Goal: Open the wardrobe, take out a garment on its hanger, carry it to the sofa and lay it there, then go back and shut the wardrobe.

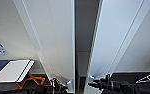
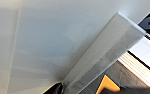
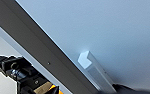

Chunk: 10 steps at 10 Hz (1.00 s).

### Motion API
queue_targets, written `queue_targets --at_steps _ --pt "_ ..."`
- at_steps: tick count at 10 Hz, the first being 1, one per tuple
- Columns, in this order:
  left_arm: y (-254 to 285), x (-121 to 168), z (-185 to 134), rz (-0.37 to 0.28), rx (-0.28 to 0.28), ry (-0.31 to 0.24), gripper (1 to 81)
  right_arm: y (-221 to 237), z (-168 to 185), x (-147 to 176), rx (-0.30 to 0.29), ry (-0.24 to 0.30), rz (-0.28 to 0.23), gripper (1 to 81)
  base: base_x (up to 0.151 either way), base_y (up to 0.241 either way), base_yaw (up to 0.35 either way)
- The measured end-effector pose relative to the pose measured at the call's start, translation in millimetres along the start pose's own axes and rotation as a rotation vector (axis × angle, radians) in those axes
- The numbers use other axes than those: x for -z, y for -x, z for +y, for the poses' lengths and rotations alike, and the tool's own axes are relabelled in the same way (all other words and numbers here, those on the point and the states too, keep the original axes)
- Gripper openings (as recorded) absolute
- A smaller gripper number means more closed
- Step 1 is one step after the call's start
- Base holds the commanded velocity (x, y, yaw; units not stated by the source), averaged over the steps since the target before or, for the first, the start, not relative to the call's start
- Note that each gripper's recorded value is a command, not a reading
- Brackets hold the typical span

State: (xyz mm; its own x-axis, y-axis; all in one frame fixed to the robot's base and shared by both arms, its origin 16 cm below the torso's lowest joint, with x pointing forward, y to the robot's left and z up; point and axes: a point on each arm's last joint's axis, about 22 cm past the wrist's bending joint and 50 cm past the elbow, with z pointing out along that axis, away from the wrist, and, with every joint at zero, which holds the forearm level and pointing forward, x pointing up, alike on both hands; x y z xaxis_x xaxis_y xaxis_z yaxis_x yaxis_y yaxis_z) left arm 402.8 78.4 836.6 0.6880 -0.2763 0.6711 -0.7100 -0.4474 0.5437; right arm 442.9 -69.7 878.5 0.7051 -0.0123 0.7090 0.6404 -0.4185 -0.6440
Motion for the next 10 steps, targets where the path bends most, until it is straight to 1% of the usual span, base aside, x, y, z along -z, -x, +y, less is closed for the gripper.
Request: queue_targets --at_steps 2,5,6,8,9,10 --pt "1.4 2.2 1.9 0.003 -0.003 0.003 81.1 5.3 -3.6 6.3 0.007 -0.002 -0.009 81.1 0.000 0.000 0.000" --pt "0.5 3.0 2.6 0.006 -0.006 0.002 81.1 16.3 -9.3 21.1 0.006 0.002 -0.036 81.1 0.000 0.000 0.000" --pt "1.4 4.6 4.9 -0.004 -0.014 -0.006 81.1 18.6 -12.5 23.6 0.011 0.005 -0.048 81.1 0.000 0.000 0.000" --pt "-0.6 13.7 12.1 -0.013 -0.039 -0.030 81.1 26.6 -19.3 34.1 0.049 0.027 -0.102 81.1 0.000 0.000 0.000" --pt "-1.8 16.0 13.4 -0.010 -0.043 -0.033 81.1 30.0 -18.8 38.7 0.050 0.036 -0.104 81.1 0.000 0.000 0.000" --pt "-3.6 16.9 15.0 -0.006 -0.048 -0.033 81.1 30.7 -21.4 38.0 0.056 0.033 -0.104 81.1 0.000 0.000 0.000"
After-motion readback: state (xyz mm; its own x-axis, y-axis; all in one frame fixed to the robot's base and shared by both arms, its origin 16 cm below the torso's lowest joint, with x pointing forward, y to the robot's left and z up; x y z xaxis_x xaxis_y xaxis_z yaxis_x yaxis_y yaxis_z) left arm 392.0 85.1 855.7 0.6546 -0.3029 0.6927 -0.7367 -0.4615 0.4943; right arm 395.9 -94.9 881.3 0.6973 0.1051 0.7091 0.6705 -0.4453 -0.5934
